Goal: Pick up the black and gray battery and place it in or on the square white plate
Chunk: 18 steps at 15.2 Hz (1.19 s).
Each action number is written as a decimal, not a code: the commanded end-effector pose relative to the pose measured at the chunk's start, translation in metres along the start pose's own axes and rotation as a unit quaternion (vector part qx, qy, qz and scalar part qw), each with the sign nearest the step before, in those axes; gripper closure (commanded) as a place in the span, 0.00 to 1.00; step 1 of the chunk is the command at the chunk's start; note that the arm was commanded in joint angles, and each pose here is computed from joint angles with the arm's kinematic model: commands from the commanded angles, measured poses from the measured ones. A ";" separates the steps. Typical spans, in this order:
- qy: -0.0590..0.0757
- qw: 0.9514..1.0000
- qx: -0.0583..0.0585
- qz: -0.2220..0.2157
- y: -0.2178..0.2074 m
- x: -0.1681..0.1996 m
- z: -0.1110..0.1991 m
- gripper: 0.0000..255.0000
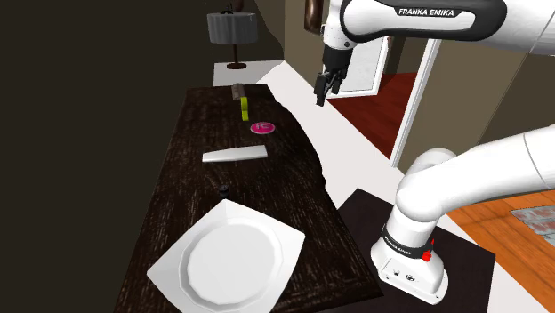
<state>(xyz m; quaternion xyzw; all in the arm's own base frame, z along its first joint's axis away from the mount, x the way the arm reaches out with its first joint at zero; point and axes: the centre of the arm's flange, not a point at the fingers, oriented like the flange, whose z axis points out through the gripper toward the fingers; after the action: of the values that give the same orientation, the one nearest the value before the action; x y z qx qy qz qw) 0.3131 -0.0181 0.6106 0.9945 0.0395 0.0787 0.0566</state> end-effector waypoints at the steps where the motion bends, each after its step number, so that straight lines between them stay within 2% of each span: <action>1: 0.000 1.000 0.000 0.000 0.000 0.000 0.000 0.00; 18: -0.037 0.998 0.036 0.039 -0.206 0.036 0.047 0.00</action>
<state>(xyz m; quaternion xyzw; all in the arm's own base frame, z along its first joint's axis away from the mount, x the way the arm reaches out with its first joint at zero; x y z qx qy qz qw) 0.3404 0.1684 0.5499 0.9987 0.0042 0.0452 0.0217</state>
